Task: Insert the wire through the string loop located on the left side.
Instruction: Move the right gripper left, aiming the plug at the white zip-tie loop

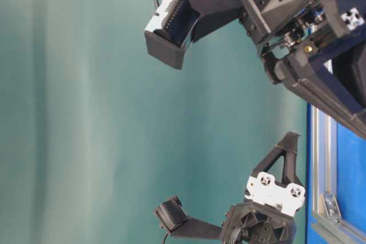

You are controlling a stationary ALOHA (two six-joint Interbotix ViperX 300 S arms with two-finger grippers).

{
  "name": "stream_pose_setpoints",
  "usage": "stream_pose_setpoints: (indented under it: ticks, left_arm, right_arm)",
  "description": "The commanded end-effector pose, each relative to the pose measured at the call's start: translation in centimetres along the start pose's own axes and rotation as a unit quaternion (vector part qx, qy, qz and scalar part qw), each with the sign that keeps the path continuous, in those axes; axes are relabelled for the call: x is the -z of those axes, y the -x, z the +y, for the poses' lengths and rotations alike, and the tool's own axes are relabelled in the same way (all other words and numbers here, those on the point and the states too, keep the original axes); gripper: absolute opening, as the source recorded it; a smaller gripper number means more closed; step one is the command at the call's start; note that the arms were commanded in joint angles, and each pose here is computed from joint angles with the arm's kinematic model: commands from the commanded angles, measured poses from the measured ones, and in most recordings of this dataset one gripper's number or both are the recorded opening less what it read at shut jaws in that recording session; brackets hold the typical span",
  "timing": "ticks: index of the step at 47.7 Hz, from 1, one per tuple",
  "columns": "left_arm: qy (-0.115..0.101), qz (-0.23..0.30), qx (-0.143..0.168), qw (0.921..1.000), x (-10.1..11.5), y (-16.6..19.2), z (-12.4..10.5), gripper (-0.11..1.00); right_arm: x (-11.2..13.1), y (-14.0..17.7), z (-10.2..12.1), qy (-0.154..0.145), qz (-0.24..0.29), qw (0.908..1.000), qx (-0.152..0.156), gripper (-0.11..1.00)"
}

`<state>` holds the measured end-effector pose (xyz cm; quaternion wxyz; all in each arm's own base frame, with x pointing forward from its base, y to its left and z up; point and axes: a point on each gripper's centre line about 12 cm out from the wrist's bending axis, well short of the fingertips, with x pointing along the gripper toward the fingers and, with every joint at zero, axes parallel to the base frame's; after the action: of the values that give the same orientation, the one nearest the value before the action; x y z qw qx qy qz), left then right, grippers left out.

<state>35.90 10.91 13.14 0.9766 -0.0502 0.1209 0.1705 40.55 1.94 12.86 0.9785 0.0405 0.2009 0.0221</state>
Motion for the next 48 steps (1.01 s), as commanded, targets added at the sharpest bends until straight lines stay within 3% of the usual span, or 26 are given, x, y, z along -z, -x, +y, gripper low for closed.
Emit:
stream_pose_setpoints:
  ticks: [1,25,48]
  left_arm:
    - [0.002,-0.023,0.001,0.9997,-1.5,0.2,0.0,0.0]
    - [0.002,-0.023,0.001,0.9997,-1.5,0.2,0.0,0.0]
    - [0.002,-0.022,0.001,0.9998,-1.4,0.2,0.0,0.0]
  right_arm:
    - [-1.6,0.4,-0.1,0.001,-0.024,0.9997,0.0,0.01]
    - [-1.6,0.2,-0.1,0.001,-0.025,0.9997,0.0,0.01]
    - [-2.4,-3.2,0.0,0.002,-0.035,0.9994,-0.002,0.01]
